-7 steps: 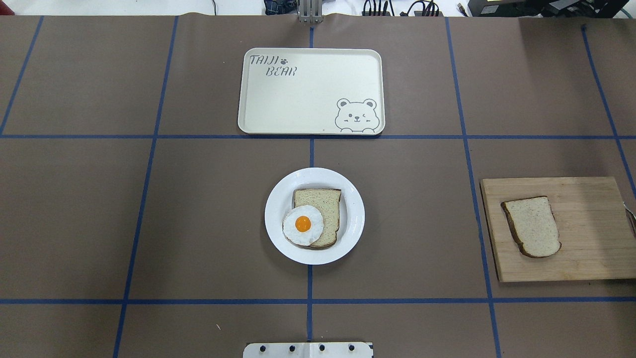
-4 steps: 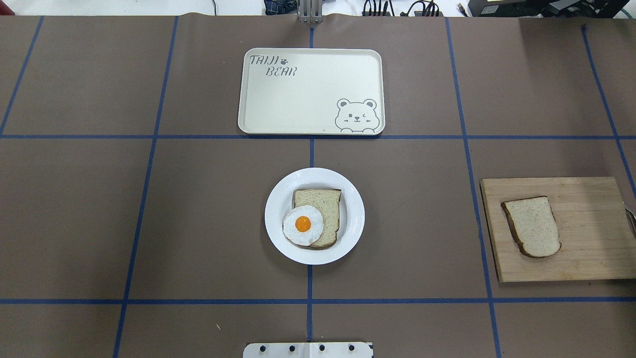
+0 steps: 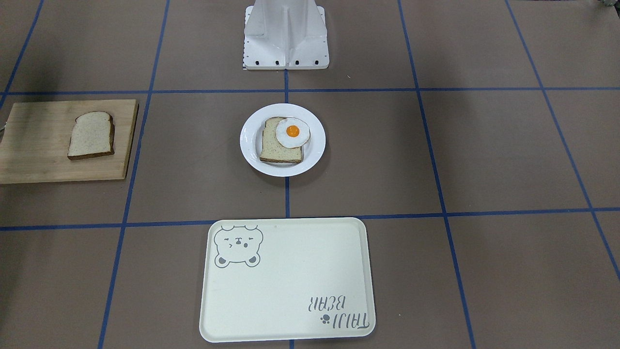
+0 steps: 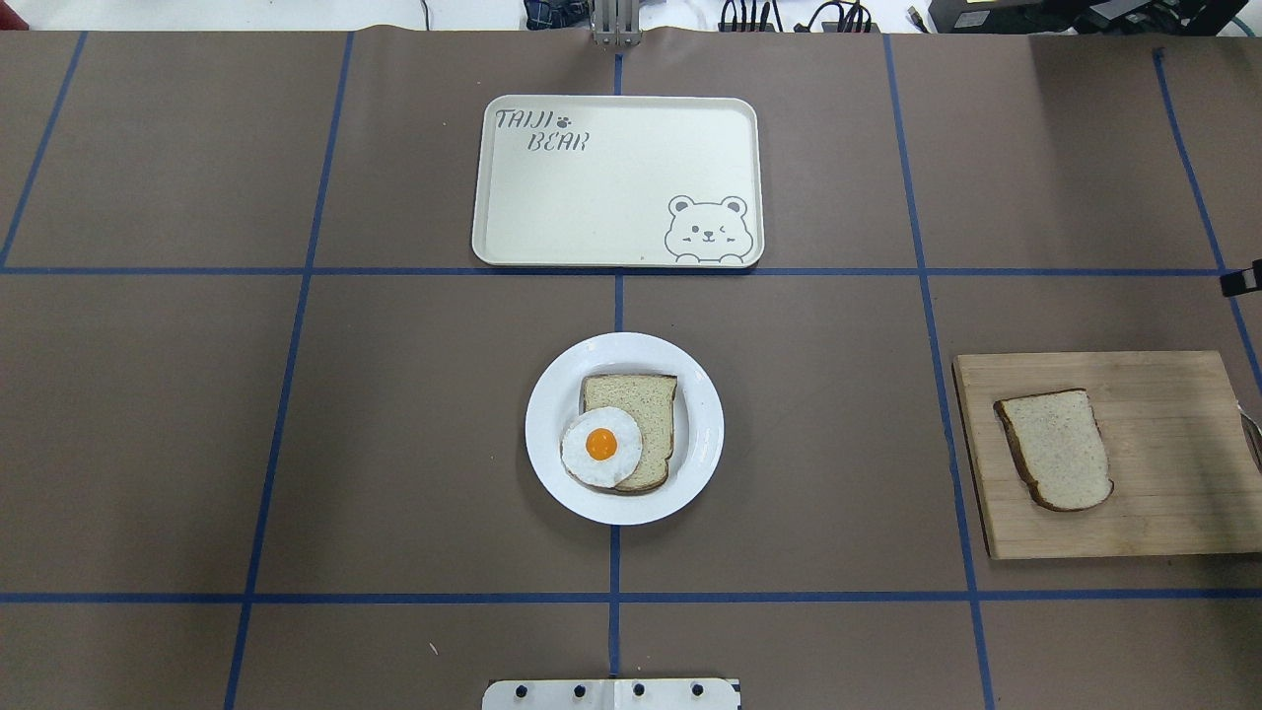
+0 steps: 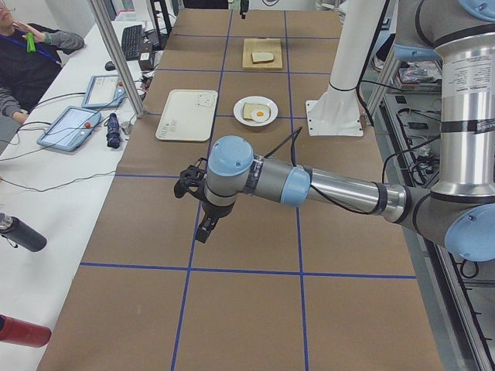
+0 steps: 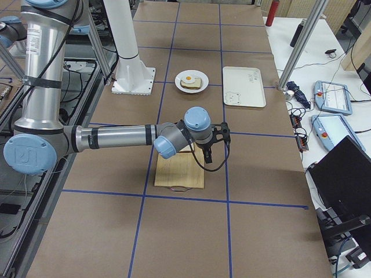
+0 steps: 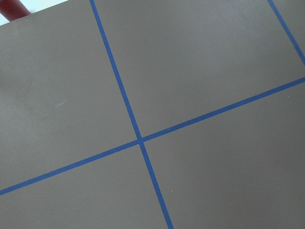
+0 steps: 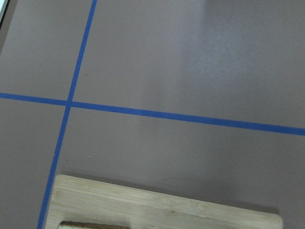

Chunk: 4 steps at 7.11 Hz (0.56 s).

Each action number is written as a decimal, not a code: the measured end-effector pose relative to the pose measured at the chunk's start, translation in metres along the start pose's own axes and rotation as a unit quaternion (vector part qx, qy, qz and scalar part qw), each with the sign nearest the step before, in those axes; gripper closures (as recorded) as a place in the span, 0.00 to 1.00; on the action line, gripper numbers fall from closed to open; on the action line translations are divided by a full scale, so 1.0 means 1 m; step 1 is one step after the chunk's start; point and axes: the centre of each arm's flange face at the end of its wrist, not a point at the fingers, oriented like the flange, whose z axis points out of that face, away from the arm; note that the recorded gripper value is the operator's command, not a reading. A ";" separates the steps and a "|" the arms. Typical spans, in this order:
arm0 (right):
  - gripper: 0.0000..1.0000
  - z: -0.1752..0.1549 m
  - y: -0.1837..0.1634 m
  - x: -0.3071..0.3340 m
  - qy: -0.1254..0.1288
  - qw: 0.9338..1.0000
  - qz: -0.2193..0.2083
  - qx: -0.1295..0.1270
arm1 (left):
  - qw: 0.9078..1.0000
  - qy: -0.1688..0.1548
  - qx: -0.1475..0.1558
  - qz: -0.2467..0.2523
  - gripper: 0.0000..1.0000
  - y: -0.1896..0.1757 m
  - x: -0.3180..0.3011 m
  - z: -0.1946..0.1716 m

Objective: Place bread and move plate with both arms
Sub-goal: 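Move the right gripper over the bread slice on the wooden board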

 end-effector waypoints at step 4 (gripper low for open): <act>0.27 0.081 0.080 -0.050 -0.002 0.999 0.037 0.015 | 1.000 0.000 0.006 -0.009 0.02 0.001 0.003 -0.002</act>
